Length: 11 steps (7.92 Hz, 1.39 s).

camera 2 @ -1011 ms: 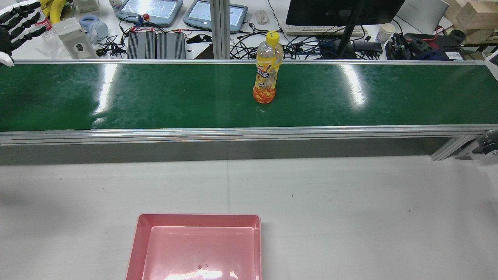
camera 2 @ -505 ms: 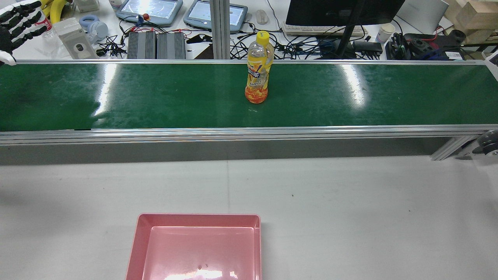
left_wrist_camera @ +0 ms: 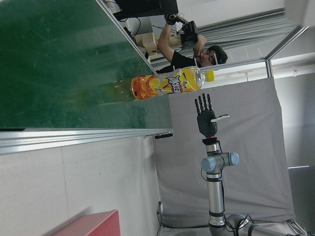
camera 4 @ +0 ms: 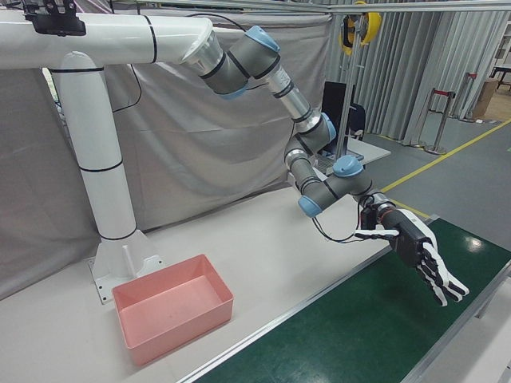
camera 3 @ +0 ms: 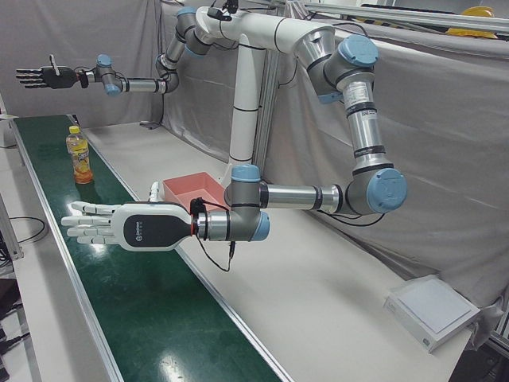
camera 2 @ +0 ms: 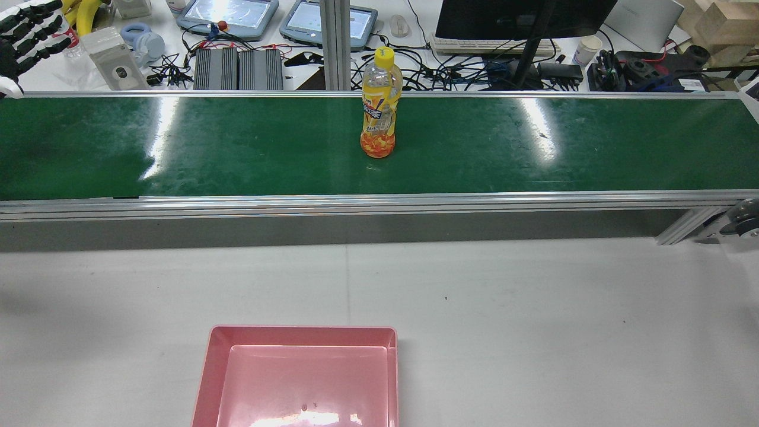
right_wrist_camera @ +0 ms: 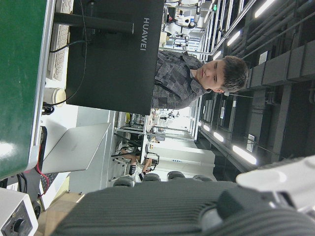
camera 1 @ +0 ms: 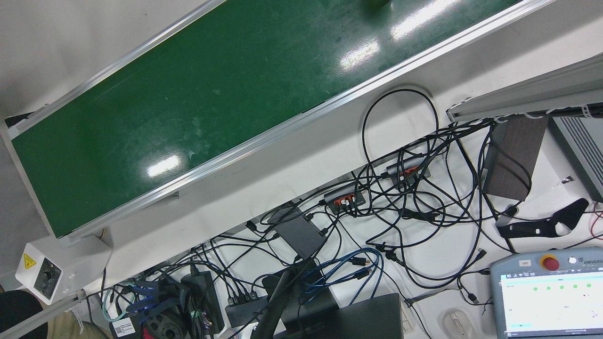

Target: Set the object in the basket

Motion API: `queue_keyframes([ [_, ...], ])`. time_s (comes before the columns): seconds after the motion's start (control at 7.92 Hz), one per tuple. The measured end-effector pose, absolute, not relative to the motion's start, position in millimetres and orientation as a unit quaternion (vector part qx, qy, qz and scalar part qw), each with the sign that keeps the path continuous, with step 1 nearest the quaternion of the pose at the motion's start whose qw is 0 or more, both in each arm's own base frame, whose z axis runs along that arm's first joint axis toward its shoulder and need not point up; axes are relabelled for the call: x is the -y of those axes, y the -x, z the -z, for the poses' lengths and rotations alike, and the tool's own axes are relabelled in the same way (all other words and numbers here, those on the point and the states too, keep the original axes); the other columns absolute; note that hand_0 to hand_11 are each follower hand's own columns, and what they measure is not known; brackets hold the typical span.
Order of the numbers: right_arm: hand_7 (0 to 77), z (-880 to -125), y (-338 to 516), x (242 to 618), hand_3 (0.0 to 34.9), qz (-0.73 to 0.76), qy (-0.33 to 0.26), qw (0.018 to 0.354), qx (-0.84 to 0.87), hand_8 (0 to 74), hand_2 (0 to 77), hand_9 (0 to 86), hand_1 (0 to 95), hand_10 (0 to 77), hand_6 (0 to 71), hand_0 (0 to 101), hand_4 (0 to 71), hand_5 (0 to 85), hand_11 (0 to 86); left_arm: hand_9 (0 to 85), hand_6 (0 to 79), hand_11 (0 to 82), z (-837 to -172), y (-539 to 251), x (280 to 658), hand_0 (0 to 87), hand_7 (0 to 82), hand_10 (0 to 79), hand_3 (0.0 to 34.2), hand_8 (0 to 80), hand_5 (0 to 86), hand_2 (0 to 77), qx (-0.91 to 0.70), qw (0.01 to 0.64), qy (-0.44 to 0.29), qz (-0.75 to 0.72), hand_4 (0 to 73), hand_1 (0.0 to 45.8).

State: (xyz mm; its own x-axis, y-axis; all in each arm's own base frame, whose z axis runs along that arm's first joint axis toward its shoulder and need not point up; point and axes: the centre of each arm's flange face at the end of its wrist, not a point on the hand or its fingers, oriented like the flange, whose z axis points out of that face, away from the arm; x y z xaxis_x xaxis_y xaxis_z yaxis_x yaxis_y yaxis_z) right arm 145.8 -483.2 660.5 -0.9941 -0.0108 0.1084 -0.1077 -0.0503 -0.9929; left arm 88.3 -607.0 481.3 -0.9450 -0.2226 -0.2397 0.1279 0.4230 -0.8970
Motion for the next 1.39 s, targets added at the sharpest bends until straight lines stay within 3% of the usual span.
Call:
queue_keyframes([
  [1.39, 0.5, -661.0, -145.9, 483.0, 0.0, -0.724, -0.043, 0.033, 0.688, 0.0, 0.5, 0.0, 0.0, 0.0, 0.0, 0, 0.0, 0.0, 0.0, 1.6, 0.5, 8.7, -477.1, -86.7, 600.6, 57.2, 0.5, 4.9, 0.1, 2.7, 13.1, 0.5, -0.828, 0.163, 0.03, 0.536, 8.7, 7.6],
])
